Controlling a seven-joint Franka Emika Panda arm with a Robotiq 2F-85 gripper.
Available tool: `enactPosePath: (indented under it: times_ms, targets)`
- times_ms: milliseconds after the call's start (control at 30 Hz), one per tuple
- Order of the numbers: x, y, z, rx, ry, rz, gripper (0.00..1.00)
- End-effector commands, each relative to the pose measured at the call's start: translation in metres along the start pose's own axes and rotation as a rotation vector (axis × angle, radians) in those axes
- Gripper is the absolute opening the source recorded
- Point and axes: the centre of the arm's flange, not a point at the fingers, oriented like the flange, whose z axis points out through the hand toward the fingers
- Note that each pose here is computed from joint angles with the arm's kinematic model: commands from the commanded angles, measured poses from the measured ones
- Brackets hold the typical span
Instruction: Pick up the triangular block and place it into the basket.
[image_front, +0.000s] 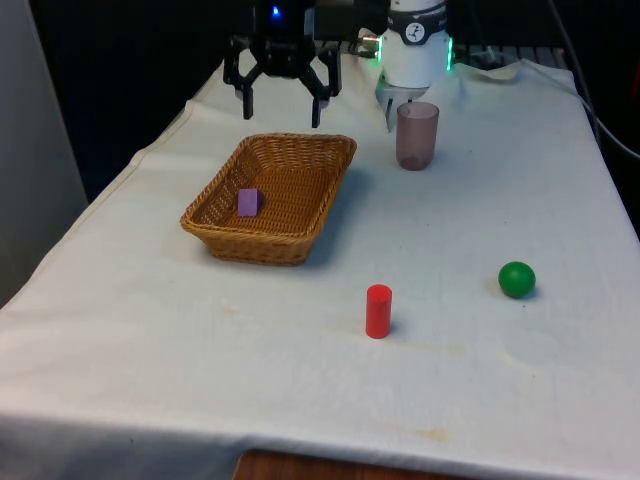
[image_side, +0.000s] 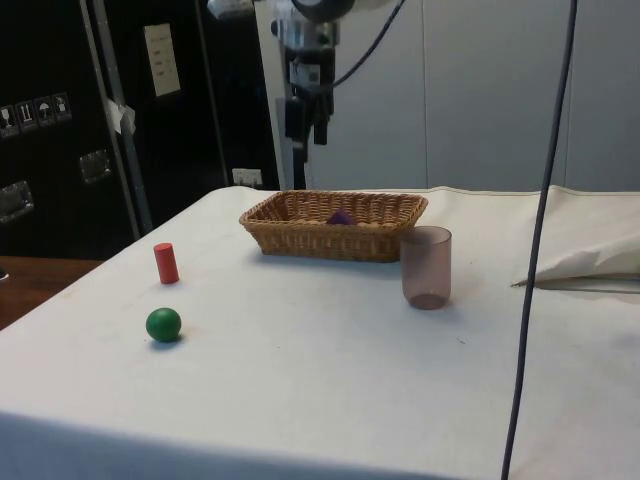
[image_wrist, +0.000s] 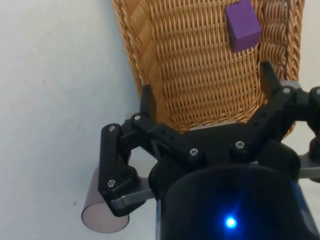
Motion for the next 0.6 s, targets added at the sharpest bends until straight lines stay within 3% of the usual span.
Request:
enactPosePath:
  times_ms: [0, 67, 267, 300, 567]
  targets:
    - [0.001, 0.000, -0.004, 0.001, 0.002, -0.001, 1.00]
    - [0.005, 0.002, -0.018, -0.003, 0.002, -0.001, 1.00]
    - [0.017, 0.001, -0.033, -0.002, 0.002, -0.009, 1.00]
    - [0.015, 0.001, -0.034, 0.007, 0.013, -0.011, 1.00]
    - [0.037, -0.004, -0.026, -0.006, -0.030, -0.028, 1.00]
